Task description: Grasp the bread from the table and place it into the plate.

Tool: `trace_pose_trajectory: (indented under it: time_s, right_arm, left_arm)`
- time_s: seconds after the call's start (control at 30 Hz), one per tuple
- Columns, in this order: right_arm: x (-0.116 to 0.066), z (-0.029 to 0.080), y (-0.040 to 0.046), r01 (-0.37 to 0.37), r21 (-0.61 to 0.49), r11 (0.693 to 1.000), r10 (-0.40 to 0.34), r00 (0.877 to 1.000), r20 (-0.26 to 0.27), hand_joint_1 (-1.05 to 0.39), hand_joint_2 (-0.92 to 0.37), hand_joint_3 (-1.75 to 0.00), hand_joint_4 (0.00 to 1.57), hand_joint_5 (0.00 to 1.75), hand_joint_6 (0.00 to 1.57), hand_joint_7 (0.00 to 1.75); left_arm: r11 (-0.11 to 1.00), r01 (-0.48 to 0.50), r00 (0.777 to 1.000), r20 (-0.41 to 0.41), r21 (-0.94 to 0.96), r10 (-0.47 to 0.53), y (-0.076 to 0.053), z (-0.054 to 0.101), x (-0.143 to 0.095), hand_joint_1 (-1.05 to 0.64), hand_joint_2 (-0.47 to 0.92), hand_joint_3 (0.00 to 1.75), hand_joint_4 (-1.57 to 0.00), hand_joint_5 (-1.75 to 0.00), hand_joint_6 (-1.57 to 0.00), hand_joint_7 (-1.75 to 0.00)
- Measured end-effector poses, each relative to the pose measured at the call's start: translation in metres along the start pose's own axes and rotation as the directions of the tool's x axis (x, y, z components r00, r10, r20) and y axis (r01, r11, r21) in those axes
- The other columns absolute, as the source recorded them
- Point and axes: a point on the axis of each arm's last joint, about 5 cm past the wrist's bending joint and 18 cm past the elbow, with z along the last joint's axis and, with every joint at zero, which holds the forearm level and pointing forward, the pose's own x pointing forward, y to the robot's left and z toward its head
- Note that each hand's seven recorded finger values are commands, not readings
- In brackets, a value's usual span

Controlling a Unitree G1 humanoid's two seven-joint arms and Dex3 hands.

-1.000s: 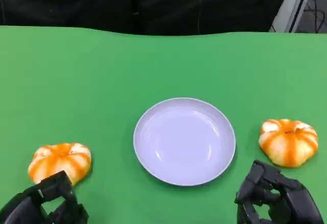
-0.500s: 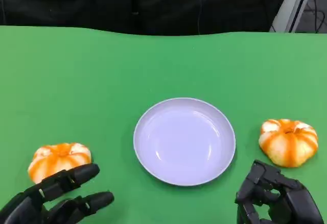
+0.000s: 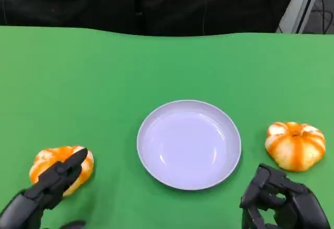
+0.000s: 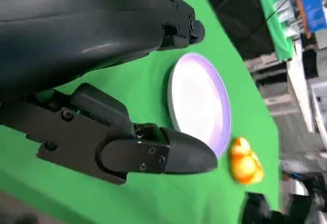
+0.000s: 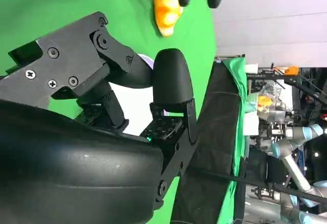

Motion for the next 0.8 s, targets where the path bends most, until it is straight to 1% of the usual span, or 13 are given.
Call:
trace_pose_trajectory:
  time_s: [0.1,0.33,0.4,0.47,0.53,0.57,0.63,0.7,0.8]
  right_arm:
    - [0.0,0.0,0.0,0.001,0.0,1.0,-0.001,1.0,-0.002,-0.13,-0.62,-1.09,0.81,1.75,0.77,1.52]
    - [0.0,0.0,0.0001,0.001,-0.001,1.0,-0.001,1.0,-0.003,-0.13,-0.62,-1.09,0.81,1.75,0.77,1.52]
    - [0.0,0.0,0.0,0.001,-0.001,1.0,-0.001,1.0,-0.003,-0.13,-0.62,-1.09,0.81,1.75,0.77,1.52]
    - [0.0,0.0,0.0002,-0.001,-0.001,1.0,0.001,1.0,-0.003,-0.12,-0.62,-1.09,0.81,1.75,0.77,1.52]
    - [0.001,0.0,0.0007,-0.003,-0.001,1.0,0.003,1.0,-0.002,-0.12,-0.62,-1.1,0.81,1.75,0.77,1.52]
    - [0.001,0.0,0.0007,-0.004,-0.001,1.0,0.004,1.0,-0.001,-0.12,-0.62,-1.1,0.81,1.75,0.77,1.53]
    - [0.001,0.0,0.0004,-0.002,-0.002,1.0,0.002,1.0,-0.001,-0.12,-0.62,-1.1,0.81,1.75,0.77,1.53]
    - [0.001,0.0,0.0,0.001,-0.004,1.0,-0.001,1.0,0.001,-0.12,-0.62,-1.11,0.81,1.75,0.77,1.53]
    - [0.002,0.001,-0.0001,0.002,-0.004,1.0,-0.002,1.0,0.003,-0.12,-0.62,-1.11,0.81,1.75,0.76,1.54]
  left_arm:
    - [1.0,-0.005,1.0,-0.007,0.027,0.005,-0.003,0.0,0.0,-1.05,0.92,0.36,0.0,0.0,0.0,0.0]
    - [0.999,-0.006,1.0,-0.015,0.035,0.007,-0.003,0.0,-0.001,-1.05,0.92,0.36,0.0,0.0,0.0,0.0]
    - [0.999,-0.007,1.0,-0.015,0.036,0.007,-0.004,0.0,-0.001,-1.04,0.92,0.29,0.0,0.0,-0.03,-0.01]
    - [0.985,-0.027,0.999,-0.041,0.172,0.035,-0.005,0.004,0.002,-1.04,0.92,0.25,0.0,0.0,-0.05,-0.02]
    - [0.939,-0.051,0.996,-0.048,0.339,0.071,-0.007,0.009,0.005,-1.04,0.92,0.24,0.0,0.0,-0.06,-0.02]
    - [0.904,-0.064,0.995,-0.038,0.423,0.089,-0.008,0.012,0.006,-1.04,0.92,0.23,0.0,0.0,-0.06,-0.02]
    - [0.813,-0.096,0.994,0.012,0.575,0.109,-0.008,0.018,0.008,-1.03,0.92,0.19,0.0,0.0,-0.08,-0.03]
    - [0.753,-0.127,0.991,0.059,0.645,0.116,-0.007,0.021,0.01,-1.02,0.92,0.18,0.0,0.0,-0.09,-0.03]
    - [0.726,-0.146,0.989,0.085,0.672,0.12,-0.008,0.022,0.012,-1.02,0.92,0.17,0.0,0.0,-0.09,-0.02]
